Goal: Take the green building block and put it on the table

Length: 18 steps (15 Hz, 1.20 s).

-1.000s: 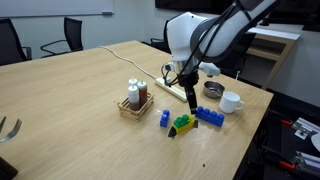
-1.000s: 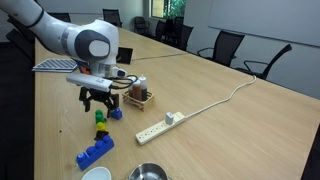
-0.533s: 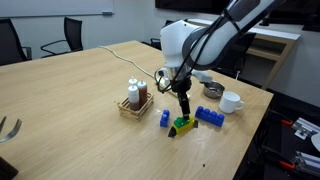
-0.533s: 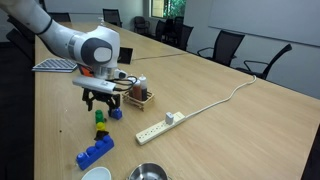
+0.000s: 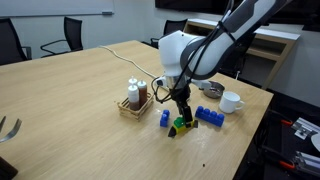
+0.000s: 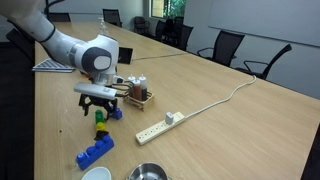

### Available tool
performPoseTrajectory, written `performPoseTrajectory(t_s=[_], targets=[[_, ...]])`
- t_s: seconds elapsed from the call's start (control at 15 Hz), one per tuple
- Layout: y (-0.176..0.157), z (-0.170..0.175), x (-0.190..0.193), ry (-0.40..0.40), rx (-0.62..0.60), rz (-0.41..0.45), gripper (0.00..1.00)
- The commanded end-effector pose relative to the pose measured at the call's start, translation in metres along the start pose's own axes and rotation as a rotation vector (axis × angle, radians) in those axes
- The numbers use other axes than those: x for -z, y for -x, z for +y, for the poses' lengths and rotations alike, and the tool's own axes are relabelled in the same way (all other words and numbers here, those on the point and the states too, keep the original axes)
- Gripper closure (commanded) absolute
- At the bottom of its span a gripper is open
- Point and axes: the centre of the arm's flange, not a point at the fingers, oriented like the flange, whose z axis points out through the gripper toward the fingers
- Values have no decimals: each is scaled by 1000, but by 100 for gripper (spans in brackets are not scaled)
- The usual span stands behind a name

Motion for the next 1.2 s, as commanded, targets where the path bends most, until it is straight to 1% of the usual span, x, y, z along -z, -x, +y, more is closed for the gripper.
performPoseTrajectory(t_s=[0.0,0.27,0.6,1.13], targets=[[1,-3,-3,-9,42,1,0],[-2,-13,-8,21,53,-9,0],[-5,-22,-10,165,48,-24,0],[-11,-28,-8,306,-5,32,0]])
